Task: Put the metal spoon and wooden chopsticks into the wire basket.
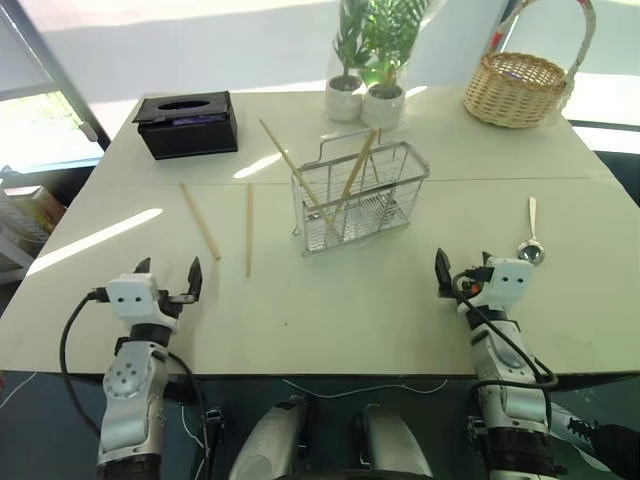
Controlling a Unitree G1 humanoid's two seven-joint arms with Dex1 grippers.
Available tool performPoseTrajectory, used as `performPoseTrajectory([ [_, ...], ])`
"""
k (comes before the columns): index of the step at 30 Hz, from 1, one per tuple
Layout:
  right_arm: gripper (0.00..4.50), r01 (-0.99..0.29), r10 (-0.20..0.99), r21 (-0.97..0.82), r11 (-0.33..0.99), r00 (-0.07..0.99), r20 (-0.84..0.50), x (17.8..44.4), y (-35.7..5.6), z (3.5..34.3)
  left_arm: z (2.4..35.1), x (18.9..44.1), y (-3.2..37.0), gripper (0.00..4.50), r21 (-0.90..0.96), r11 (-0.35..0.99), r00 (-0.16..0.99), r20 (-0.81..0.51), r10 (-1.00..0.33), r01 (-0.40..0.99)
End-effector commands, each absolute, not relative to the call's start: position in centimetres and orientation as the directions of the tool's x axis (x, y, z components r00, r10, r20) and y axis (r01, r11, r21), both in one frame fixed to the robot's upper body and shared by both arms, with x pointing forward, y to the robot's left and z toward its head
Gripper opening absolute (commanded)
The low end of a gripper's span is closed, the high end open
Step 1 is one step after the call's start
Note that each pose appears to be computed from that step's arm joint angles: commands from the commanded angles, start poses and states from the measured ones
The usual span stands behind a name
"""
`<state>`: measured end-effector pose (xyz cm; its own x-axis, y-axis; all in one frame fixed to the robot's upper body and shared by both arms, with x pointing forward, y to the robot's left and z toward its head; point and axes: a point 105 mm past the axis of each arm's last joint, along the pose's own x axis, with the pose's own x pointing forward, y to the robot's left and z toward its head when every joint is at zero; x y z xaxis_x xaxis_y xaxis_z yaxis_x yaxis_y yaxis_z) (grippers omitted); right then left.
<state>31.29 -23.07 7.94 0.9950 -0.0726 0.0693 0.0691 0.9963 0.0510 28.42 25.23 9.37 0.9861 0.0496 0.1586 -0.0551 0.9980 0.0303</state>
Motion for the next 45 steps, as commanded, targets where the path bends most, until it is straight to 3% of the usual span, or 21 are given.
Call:
performPoseTrajectory([
  [1, 4.5, 0.065, -0.07, 0.046, 0.997, 0.99, 0.126, 31.6, -23.2, 9.4, 14.0, 28.4, 23.8, 4.47, 0.047, 0.985, 0.955, 0.24, -0.173, 0.166],
  [6, 4.5, 0.067, -0.072, 0.042, 0.997, 0.989, 0.127, 31.8, -23.5, 9.5, 16.9, 25.8, 19.6, 4.47, 0.098, 0.77, 0.766, 0.079, -0.638, 0.631],
  [13, 4.5, 0.074, -0.078, 0.037, 0.997, 0.987, 0.14, 31.8, -23.9, 10.4, 16.7, 22.8, 17.4, 4.47, 0.078, 0.5, 0.504, -0.218, -0.836, 0.862],
  [17, 4.5, 0.102, -0.1, -0.009, 0.995, 0.986, 0.135, 32.2, -24.8, 12.2, 16.5, 22.7, 16.8, 4.47, 0.092, 0.441, 0.447, -0.284, -0.848, 0.893],
  [23, 4.5, 0.202, -0.197, -0.132, 0.97, 0.979, 0.049, 32.4, -28.6, 15.9, 17.0, 23.6, 15.5, 4.47, 0.113, 0.432, 0.447, -0.215, -0.868, 0.895],
  [29, 4.5, 0.306, -0.319, -0.13, 0.943, 0.943, -0.097, 32.0, -32.7, 17.6, 17.6, 23.6, 14.0, 4.47, 0.102, 0.418, 0.43, -0.152, -0.89, 0.903],
  [33, 4.5, 0.347, -0.347, -0.039, 0.937, 0.914, -0.209, 32.4, -34.9, 17.5, 18.0, 23.5, 13.3, 4.47, 0.115, 0.401, 0.414, -0.136, -0.9, 0.909],
  [37, 4.5, 0.319, -0.316, -0.032, 0.947, 0.908, -0.274, 33.4, -36.2, 17.5, 18.5, 23.6, 12.7, 4.47, 0.133, 0.402, 0.417, -0.112, -0.902, 0.906],
  [45, 4.5, 0.229, -0.228, -0.037, 0.973, 0.914, -0.337, 36.1, -34.8, 16.2, 18.7, 23.5, 12.3, 4.47, 0.139, 0.446, 0.459, -0.072, -0.886, 0.884],
])
